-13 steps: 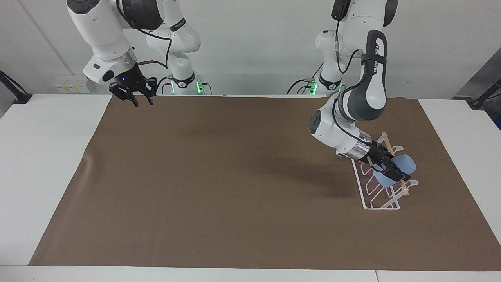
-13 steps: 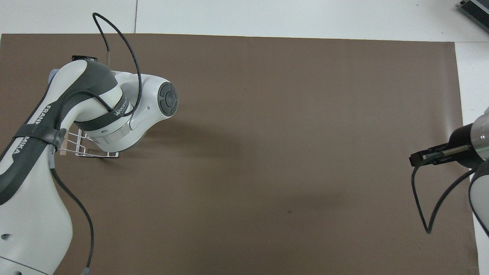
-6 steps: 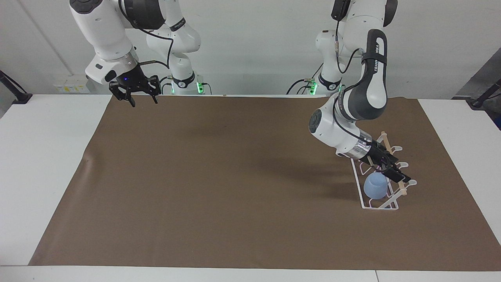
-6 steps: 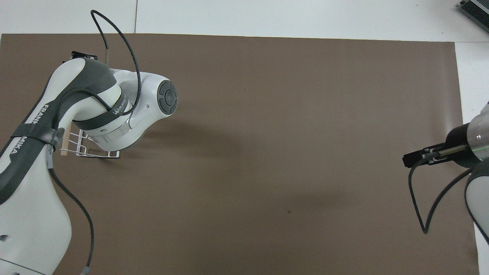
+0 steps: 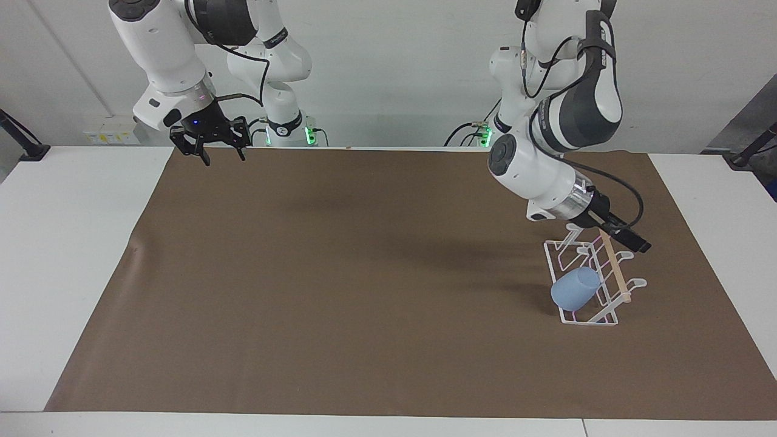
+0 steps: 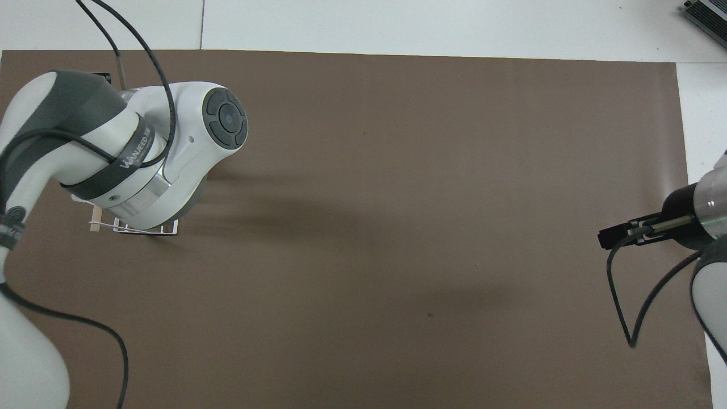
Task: Hang cup on cup holder
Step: 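Open the left gripper and draw it back from the rack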
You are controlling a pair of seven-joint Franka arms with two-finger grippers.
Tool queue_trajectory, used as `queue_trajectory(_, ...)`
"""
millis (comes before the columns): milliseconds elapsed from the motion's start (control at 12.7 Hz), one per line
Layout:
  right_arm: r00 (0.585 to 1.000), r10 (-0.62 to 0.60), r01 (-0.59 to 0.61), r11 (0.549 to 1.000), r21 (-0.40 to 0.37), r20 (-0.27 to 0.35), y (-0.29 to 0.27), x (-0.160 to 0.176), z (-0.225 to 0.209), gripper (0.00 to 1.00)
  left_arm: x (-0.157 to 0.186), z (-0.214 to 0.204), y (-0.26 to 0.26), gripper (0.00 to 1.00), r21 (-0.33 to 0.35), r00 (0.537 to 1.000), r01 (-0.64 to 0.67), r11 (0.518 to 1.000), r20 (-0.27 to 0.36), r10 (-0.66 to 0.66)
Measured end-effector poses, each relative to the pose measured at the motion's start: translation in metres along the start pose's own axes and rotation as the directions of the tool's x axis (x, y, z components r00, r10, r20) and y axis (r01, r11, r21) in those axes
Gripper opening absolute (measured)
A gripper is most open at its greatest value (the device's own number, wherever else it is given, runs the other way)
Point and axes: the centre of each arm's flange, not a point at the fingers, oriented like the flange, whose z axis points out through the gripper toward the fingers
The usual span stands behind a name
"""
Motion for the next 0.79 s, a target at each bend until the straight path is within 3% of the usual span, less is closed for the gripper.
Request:
queue_trajectory(236, 1.000, 0.000, 0.000, 1.000, 0.000, 0.000, 0.000, 0.000, 0.000, 0.78, -0.037, -0.026, 0.011, 1.00, -0.166, 0.984, 0.136, 0.977, -0.092, -0.153)
queue_trajectory(551, 1.000, 0.000, 0.000, 1.000, -0.003, -0.014, 0.000, 0.002, -0.001, 0.81, -0.096, -0.043, 0.013, 1.00, -0.415, 0.909, 0.201, 0.887, -0.258, -0.327)
queue_trajectory(709, 1.000, 0.000, 0.000, 1.000, -0.003, -0.017, 0.000, 0.002, -0.002, 0.97, -0.121, -0.040, 0.009, 1.00, -0.490, 0.866, 0.260, 0.832, -0.262, -0.425)
queue_trajectory(787, 1.000, 0.000, 0.000, 1.000, -0.003, -0.018, 0.000, 0.002, -0.002, 0.97, -0.127, -0.038, 0.009, 1.00, -0.540, 0.834, 0.310, 0.782, -0.241, -0.496)
